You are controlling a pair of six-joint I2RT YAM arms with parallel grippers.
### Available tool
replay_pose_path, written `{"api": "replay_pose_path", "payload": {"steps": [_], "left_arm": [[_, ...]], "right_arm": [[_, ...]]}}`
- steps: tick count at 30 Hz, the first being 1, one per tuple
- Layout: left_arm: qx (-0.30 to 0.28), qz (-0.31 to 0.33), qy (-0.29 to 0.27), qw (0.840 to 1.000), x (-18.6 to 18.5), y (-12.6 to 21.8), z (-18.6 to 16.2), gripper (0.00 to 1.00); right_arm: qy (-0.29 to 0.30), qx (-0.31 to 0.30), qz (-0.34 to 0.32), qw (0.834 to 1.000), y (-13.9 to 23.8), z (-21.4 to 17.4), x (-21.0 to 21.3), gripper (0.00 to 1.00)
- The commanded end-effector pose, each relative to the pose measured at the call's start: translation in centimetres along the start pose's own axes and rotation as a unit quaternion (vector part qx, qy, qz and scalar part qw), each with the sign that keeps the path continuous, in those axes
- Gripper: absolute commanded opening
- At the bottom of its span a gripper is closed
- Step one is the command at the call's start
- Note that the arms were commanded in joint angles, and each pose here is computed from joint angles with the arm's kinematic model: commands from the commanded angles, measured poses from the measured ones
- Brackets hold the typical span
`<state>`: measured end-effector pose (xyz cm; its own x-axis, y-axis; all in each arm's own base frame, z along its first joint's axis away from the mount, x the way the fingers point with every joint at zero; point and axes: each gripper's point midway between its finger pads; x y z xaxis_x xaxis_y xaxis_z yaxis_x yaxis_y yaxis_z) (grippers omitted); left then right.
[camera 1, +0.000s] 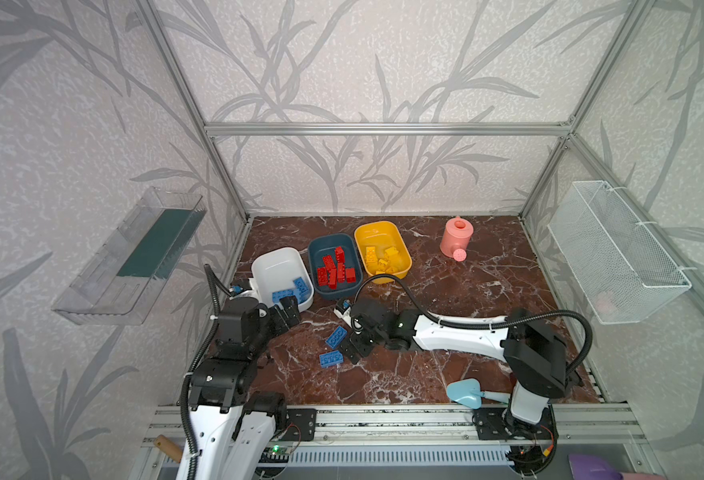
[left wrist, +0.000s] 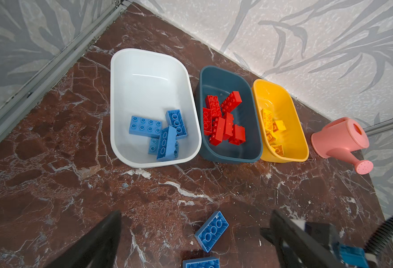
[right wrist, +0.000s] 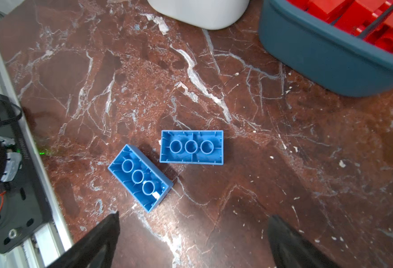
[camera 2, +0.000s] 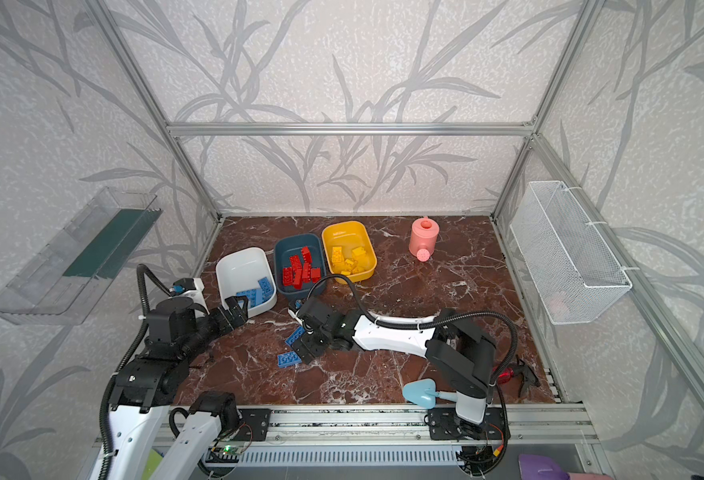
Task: Sort the legos into containers by color
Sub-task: 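Withdraw the left gripper while the right gripper reaches toward remaining blue bricks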
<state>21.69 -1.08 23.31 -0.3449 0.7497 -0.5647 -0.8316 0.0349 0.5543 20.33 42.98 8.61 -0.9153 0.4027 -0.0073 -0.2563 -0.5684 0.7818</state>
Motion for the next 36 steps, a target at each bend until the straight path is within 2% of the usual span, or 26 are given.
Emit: {"api": "replay_pose_path", "payload": {"steps": [1,6,20,25,36], "left_arm": [[0.004,-0.002,-0.012,1.000,0.0,-0.3,-0.3,0.99],[0.010,-0.006,-0.016,1.000,-0.2,-0.4,-0.5,0.99],[0.011,-0.013,-0.021,1.000,-0.5,-0.2,-0.7,0.99],[0.015,-0.015,-0.023,1.000,-0.6,-0.3,-0.9,0.99],[0.015,-0.015,-0.024,0.999,-0.6,-0.3,-1.0,0.98]], "right_arm": [[0.019,0.028,-0.006,0.999,-0.8,-0.2,0.3,0.99],[0.038,0.045,-0.002,0.998,-2.6,0.6,0.6,0.99],[0.036,0.093,0.007,0.995,-6.0,0.2,1.0,0.94],[0.030,0.106,-0.015,0.994,-6.5,-0.1,0.2,0.89],[0.031,0.103,-0.030,0.994,-6.8,0.0,-0.3,0.89]]}}
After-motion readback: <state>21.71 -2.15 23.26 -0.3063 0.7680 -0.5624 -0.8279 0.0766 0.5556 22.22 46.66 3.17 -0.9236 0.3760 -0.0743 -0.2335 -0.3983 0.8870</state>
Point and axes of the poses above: each gripper's point midway between its finger pads, its own y axis back along the fingers, its own x axis along the line the jaws close on, z = x × y, and after that the axes turned 15 degrees about y, right-handed
